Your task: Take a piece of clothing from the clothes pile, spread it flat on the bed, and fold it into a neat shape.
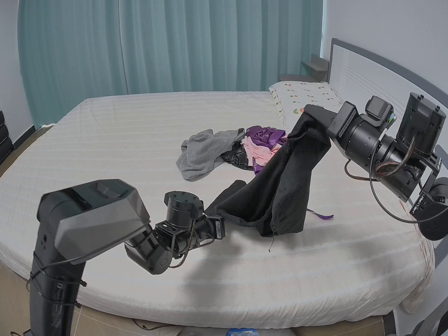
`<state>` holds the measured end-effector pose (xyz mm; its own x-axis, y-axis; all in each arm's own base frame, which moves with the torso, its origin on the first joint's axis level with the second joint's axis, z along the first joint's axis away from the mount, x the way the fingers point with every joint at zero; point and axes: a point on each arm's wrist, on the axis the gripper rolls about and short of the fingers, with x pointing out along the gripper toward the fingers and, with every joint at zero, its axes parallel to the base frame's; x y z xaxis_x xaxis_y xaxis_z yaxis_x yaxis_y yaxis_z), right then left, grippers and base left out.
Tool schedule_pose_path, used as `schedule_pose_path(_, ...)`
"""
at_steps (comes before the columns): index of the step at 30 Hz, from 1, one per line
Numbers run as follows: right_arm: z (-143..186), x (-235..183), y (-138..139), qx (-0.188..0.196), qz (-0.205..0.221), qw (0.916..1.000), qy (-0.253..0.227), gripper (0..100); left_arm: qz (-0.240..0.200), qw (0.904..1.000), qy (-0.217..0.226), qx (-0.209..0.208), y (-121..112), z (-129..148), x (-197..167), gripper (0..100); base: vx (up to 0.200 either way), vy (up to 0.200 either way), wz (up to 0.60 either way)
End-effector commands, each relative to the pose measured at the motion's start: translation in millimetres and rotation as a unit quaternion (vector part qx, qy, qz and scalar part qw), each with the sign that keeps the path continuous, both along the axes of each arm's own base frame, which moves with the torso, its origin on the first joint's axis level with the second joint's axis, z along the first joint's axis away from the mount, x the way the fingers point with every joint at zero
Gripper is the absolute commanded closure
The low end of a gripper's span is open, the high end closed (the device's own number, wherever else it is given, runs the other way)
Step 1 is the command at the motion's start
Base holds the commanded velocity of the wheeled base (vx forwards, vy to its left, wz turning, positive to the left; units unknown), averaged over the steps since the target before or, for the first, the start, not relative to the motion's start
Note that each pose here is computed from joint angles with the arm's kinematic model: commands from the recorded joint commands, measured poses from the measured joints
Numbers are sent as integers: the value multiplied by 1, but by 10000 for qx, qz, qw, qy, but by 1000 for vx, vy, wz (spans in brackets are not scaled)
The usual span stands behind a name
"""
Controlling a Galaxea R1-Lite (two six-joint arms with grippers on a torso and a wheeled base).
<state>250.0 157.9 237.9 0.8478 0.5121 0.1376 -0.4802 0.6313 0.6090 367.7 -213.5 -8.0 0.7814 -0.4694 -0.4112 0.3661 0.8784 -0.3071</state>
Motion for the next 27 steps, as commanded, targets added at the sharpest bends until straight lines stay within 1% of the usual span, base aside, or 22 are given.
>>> schedule_pose_path(1, -8, 19, -4, -68, -164, 9998, 102, 100, 258, 9982, -436, -308, 32, 76, -16, 100, 0, 0, 0)
schedule_pose_path(2, -8, 20, -5, -64, -180, 9998, 96, 100, 274, 9981, -450, -314, 33, 79, -17, 100, 0, 0, 0)
schedule_pose_path(3, -6, 27, -8, -36, -279, 9996, 50, 100, 389, 9973, -493, -380, 44, 100, -21, 100, 0, 0, 0)
schedule_pose_path(4, -3, 31, -9, -9, -325, 9995, 4, 100, 455, 9966, -514, -453, 49, 112, -23, 100, 0, 0, 0)
schedule_pose_path(5, -3, 31, -9, -9, -325, 9995, 4, 100, 455, 9966, -514, -453, 49, 112, -23, 100, 0, 0, 0)
schedule_pose_path(6, 1, 35, -11, 25, -387, 9992, -56, 100, 559, 9953, -537, -574, 57, 128, -27, 100, 0, 0, 0)
schedule_pose_path(7, 9, 42, -15, 84, -487, 9986, -181, 100, 712, 9927, -605, -763, 68, 155, -33, 100, 0, 0, 0)
schedule_pose_path(9, 21, 51, -19, 191, -602, 9973, -385, 100, 875, 9904, -671, -831, 83, 180, -39, 100, 0, 0, 0)
schedule_pose_path(10, 27, 56, -20, 240, -648, 9965, -480, 100, 941, 9894, -718, -847, 89, 190, -41, 100, 0, 0, 0)
schedule_pose_path(12, 28, 56, -21, 254, -655, 9962, -508, 100, 955, 9891, -733, -853, 90, 192, -41, 100, 0, 0, 0)
schedule_pose_path(13, 46, 66, -28, 395, -814, 9927, -796, 100, 1151, 9847, -908, -947, 107, 222, -45, 100, 0, 0, 0)
schedule_pose_path(16, 49, 73, -32, 425, -935, 9910, -857, 100, 1330, 9777, -1119, -1179, 119, 246, -50, 100, 0, 0, 0)
schedule_pose_path(18, 39, 75, -31, 353, -928, 9924, -723, 100, 1381, 9747, -1166, -1316, 123, 252, -54, 100, 0, 0, 0)
schedule_pose_path(20, 21, 80, -29, 231, -921, 9944, -467, 100, 1445, 9739, -1137, -1335, 127, 252, -56, 100, 0, 0, 0)
schedule_pose_path(21, 18, 80, -29, 214, -921, 9946, -433, 100, 1448, 9740, -1120, -1336, 127, 251, -56, 100, 0, 0, 0)
schedule_pose_path(23, -7, 82, -27, 32, -875, 9961, -61, 100, 1528, 9754, -759, -1395, 129, 233, -61, 100, 0, 0, 0)
schedule_pose_path(24, -9, 82, -26, 19, -868, 9962, -34, 100, 1532, 9755, -743, -1395, 129, 232, -61, 100, 0, 0, 0)
schedule_pose_path(25, -27, 80, -24, -107, -821, 9963, 229, 100, 1536, 9764, -493, -1432, 125, 219, -64, 100, 0, 0, 0)
schedule_pose_path(27, -41, 78, -23, -169, -786, 9958, 447, 100, 1522, 9783, -278, -1376, 122, 205, -65, 100, 0, 0, 0)
